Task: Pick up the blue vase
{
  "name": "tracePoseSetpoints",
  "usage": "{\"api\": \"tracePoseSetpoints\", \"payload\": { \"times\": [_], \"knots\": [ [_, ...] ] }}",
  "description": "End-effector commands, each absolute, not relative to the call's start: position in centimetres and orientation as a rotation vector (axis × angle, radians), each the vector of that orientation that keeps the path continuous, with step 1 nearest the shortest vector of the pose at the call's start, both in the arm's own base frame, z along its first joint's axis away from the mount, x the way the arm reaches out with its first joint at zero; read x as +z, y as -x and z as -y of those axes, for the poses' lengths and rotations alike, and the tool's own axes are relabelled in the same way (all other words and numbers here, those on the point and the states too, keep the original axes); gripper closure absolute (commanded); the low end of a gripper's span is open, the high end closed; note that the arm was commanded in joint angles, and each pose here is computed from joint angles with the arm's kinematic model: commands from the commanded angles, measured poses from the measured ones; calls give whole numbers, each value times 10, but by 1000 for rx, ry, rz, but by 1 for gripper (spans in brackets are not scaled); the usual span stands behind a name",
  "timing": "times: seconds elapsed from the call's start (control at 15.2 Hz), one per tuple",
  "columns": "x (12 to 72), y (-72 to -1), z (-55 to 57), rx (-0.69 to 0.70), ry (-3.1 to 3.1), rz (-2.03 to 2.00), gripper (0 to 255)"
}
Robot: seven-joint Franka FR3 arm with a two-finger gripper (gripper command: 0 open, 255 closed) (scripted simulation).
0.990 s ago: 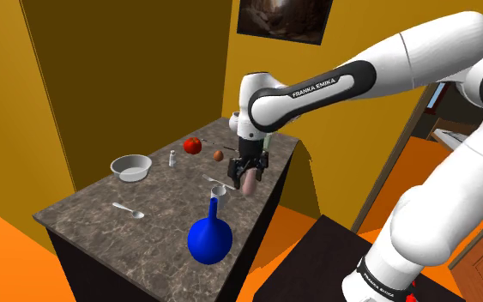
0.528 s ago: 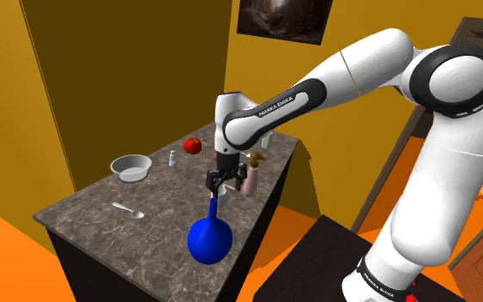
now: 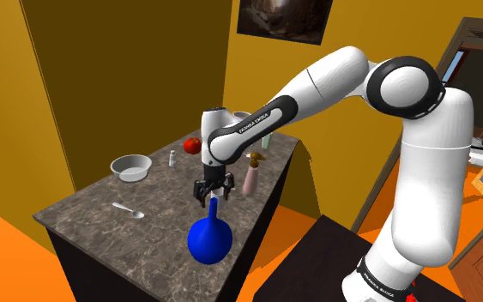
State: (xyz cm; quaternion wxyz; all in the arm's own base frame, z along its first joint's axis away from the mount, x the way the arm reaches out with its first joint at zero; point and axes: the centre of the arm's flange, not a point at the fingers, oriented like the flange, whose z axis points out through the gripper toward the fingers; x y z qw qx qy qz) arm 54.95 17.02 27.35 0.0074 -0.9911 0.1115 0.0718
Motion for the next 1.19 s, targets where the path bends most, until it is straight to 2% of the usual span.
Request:
{"api": "tracePoseSetpoints", "payload": {
  "times": [0.0, 0.26, 0.33, 1.12],
  "knots": [
    [264, -550, -171, 224, 3099, -349, 0],
    [250, -550, -171, 224, 3099, -349, 0],
    [250, -550, -172, 224, 3099, -349, 255],
    [266, -550, -171, 224, 3099, -349, 255]
  ]
}}
